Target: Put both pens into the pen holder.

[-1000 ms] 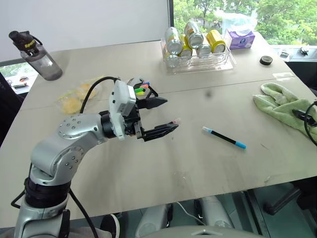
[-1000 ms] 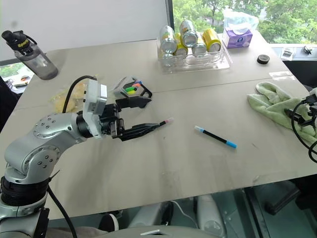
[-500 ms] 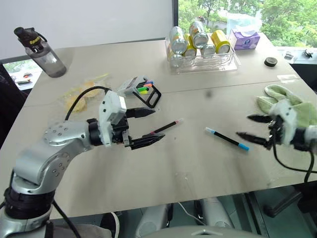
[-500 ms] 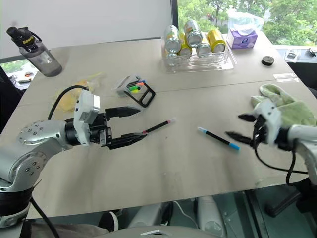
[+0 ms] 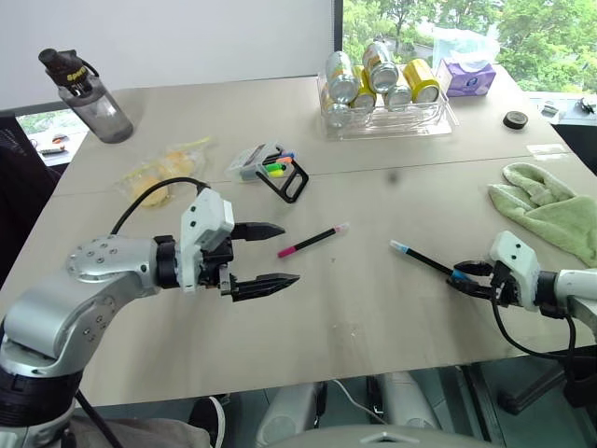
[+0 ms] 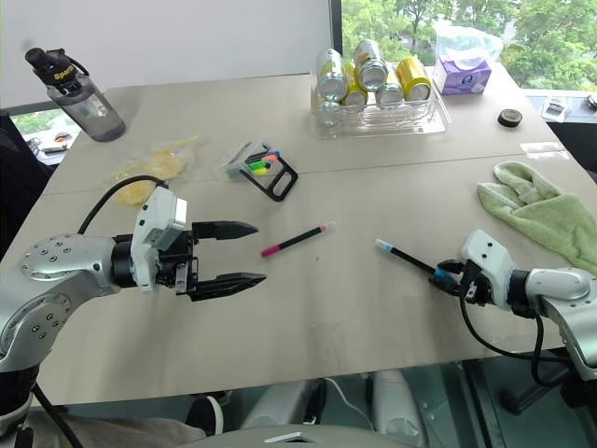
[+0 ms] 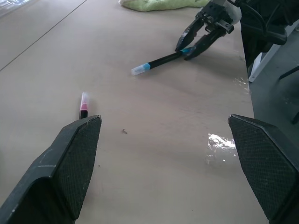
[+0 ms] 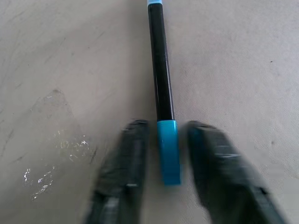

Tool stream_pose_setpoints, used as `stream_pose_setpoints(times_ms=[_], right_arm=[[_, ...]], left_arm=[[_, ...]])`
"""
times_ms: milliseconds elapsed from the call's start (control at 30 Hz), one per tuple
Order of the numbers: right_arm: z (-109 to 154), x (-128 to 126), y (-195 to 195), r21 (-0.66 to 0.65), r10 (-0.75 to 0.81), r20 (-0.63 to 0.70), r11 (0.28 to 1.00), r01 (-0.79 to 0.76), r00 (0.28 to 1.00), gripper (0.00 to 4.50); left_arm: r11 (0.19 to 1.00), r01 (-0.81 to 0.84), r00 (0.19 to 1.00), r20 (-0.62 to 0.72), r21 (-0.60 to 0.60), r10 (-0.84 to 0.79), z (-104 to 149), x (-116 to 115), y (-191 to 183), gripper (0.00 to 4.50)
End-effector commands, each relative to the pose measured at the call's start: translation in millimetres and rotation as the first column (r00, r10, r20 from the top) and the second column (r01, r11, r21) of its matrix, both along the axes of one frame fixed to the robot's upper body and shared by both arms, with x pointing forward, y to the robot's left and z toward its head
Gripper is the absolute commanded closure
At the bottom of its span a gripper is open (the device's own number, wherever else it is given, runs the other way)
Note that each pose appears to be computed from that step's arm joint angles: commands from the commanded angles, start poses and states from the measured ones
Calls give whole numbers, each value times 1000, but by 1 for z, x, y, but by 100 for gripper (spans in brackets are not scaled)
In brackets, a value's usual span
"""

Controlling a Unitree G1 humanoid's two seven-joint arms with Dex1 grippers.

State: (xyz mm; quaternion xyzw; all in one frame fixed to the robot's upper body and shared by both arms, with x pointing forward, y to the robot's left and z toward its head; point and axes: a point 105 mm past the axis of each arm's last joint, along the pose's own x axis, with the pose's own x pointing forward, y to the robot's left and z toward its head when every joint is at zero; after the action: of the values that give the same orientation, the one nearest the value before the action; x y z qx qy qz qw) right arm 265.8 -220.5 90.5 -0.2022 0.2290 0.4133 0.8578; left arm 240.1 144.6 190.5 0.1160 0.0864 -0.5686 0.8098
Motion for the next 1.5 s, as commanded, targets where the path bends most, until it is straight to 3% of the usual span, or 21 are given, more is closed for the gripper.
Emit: stream_pose_setpoints(times_ms=[33,133,267,400,500,700,900,1033,1200,1233,1300,1367,1500], right_arm=[[2,1,-7,-3,-32,16,999,32,999,444],[8,2,-6,32,-47,43,998,46,998,444],[37,14,10,205,-89,138,977,59,986,444],[69,11,48,395,-35,210,917,-52,977,444],[84,6,80,431,33,269,890,-151,962,444],[100,-2,119,462,112,316,849,-256,942,444],[103,-6,132,482,133,319,830,-281,939,444],[104,-8,137,492,143,319,820,-293,937,450],[104,-18,143,484,185,314,813,-324,931,450],[105,-18,143,487,183,314,811,-324,931,450],[106,-19,142,493,185,306,809,-322,934,450],[107,-20,140,501,191,292,805,-320,937,346],[109,-13,133,490,120,306,831,-264,945,187]], left_arm=[[1000,21,999,37,-12,-21,5,1,-3,0],[1000,-4,999,36,-25,5,2,8,-2,0],[936,-156,987,-18,-317,158,6,36,-8,0],[802,-252,966,-186,-541,178,1,50,-32,0],[683,-327,939,-304,-654,158,4,64,-50,0],[614,-300,937,-348,-730,43,12,63,-76,0],[622,-233,940,-337,-747,-52,14,52,-85,0],[628,-230,938,-340,-743,-59,13,51,-86,116],[594,-204,929,-346,-778,-134,21,47,-90,361],[593,-201,928,-346,-780,-140,21,47,-90,435],[601,-201,928,-347,-774,-137,20,47,-91,444],[603,-202,928,-347,-771,-133,19,49,-91,450],[599,-199,930,-341,-776,-133,21,50,-91,450]])
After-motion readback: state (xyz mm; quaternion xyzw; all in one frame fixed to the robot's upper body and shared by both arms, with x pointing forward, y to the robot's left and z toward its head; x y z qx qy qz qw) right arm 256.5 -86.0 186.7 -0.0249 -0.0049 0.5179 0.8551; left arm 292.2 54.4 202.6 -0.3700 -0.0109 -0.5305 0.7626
